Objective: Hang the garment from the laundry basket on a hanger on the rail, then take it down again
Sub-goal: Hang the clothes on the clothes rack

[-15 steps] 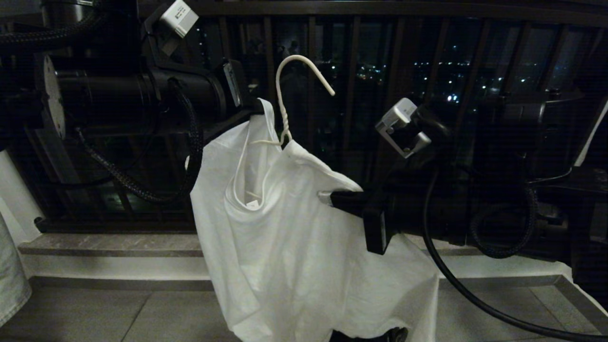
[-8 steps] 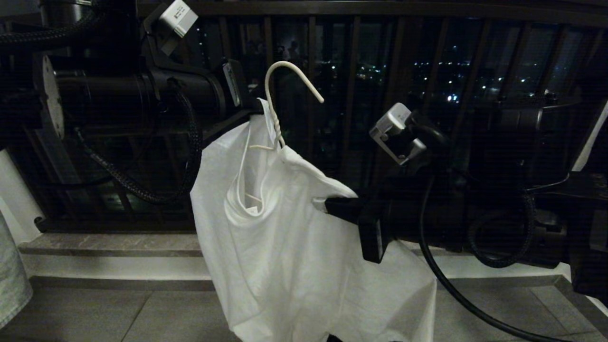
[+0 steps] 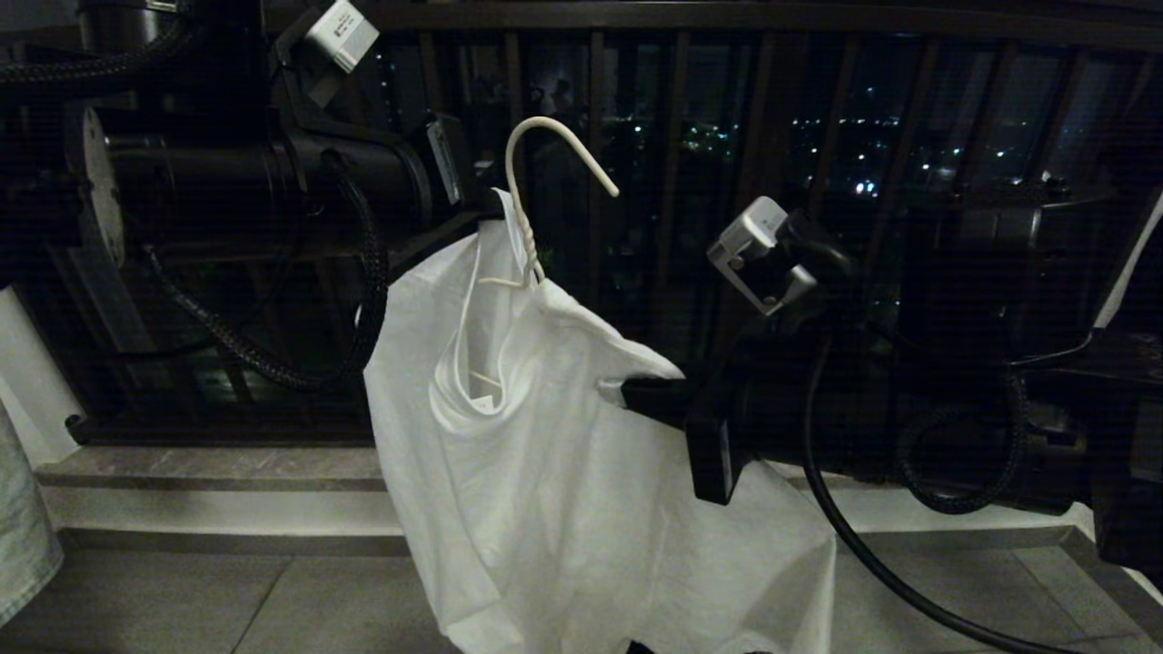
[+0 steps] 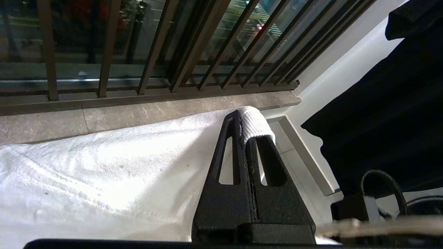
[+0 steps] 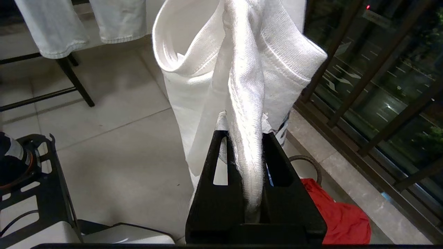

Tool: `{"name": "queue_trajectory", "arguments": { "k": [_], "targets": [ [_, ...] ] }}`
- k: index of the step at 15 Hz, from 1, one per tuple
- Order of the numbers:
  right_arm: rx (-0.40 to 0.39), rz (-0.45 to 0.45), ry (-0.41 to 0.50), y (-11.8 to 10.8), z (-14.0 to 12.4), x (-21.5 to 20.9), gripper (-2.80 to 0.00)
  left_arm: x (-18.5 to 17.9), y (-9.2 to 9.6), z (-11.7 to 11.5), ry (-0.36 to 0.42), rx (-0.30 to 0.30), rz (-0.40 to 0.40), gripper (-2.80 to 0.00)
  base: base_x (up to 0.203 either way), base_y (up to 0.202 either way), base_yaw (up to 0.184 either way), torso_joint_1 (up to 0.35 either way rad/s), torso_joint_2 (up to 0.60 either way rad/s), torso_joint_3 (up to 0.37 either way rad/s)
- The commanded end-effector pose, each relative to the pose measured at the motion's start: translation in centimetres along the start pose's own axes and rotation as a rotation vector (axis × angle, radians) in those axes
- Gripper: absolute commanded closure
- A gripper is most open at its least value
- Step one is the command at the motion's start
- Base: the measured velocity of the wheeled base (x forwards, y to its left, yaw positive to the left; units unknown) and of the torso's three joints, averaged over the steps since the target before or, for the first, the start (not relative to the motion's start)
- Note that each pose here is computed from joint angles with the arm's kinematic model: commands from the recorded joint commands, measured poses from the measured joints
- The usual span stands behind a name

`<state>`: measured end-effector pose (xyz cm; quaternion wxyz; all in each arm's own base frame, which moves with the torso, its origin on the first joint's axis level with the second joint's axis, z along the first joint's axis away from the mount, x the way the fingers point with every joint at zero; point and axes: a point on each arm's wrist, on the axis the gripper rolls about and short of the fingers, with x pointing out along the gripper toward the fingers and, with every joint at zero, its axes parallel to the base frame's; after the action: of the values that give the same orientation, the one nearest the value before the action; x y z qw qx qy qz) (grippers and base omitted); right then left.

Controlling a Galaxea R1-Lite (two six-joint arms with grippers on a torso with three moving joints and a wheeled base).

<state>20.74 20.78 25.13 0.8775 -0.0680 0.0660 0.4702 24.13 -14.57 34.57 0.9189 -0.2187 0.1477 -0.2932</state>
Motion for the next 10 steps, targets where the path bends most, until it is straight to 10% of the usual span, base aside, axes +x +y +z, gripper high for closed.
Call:
{"name": "queue_trajectory", "arguments": {
  "k": [1, 10],
  "targets": [
    [-0.003, 0.011, 0.000, 0.29, -0.06, 0.03, 0.00, 0.18, -0.06, 0.14, -0.005, -0.023, -0.003, 0.00, 0.000, 0.000, 0.000, 0.000, 0.00, 0.000],
    [-0.005, 0.036, 0.006, 1.02, -0.21, 0.20, 0.00, 0.67, -0.03, 0.20, -0.044, -0.042, -0.028, 0.00, 0.000, 0.000, 0.000, 0.000, 0.00, 0.000]
  ]
}}
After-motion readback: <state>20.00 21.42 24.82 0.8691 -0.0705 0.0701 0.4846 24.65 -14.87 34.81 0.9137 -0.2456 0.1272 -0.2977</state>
